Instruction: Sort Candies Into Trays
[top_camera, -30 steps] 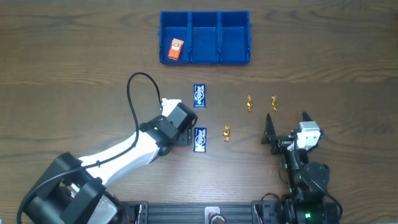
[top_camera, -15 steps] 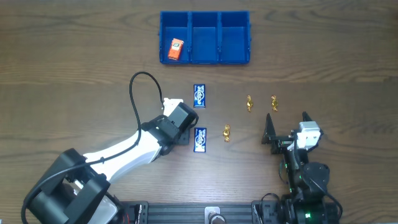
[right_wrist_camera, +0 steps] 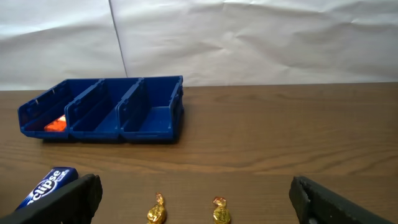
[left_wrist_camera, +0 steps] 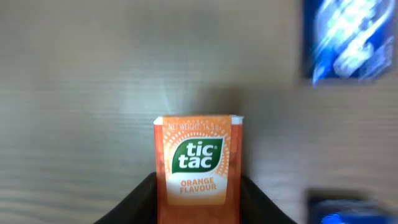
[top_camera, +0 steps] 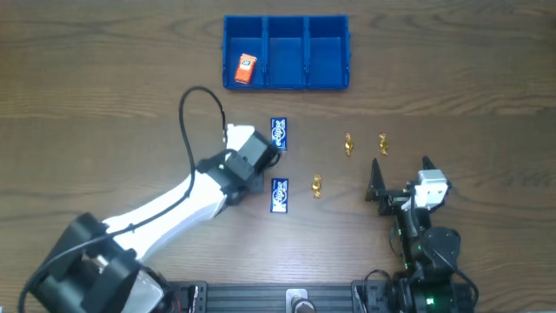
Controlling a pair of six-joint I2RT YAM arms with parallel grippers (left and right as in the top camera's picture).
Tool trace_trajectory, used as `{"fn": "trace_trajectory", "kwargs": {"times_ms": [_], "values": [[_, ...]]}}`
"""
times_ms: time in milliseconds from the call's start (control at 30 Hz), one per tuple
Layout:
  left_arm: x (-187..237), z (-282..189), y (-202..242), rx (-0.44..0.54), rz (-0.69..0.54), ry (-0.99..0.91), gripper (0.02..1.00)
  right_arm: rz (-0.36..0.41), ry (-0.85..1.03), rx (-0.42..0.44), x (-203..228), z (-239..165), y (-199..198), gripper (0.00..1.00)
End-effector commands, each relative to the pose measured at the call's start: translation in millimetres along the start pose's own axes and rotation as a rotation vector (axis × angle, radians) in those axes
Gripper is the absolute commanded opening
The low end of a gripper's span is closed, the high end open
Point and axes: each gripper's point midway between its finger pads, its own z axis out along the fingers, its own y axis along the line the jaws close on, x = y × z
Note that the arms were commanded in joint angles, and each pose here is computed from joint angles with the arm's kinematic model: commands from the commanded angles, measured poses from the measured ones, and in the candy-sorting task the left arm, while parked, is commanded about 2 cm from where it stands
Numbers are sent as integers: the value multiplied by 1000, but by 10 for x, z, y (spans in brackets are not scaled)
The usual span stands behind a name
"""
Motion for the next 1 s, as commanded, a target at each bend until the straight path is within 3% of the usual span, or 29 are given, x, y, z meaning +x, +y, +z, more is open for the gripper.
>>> {"fn": "trace_trajectory", "kwargs": {"times_ms": [33,100,233,467,800,1000], "values": [[-1162,-866,-23,-31,-29,-299,303,-10,0,-7,13,-1,13,998],[-1667,-1196,-11,-14,-47,-395,308,-10,0,-7,12,-1,13,998],[-2168,-1357,70,-12,-74,-462,305,-10,0,-7,13,-1,13,998],[-2813,-927,14,48,-74,-432,303,-10,1,-7,14,-1,13,998],[-2742,29,-21,68,-70,-268,310,-10,1,-7,14,-1,13,998],[-2683,183,-23,58,-66,-241,314,-10,0,-7,13,-1,13,998]]}}
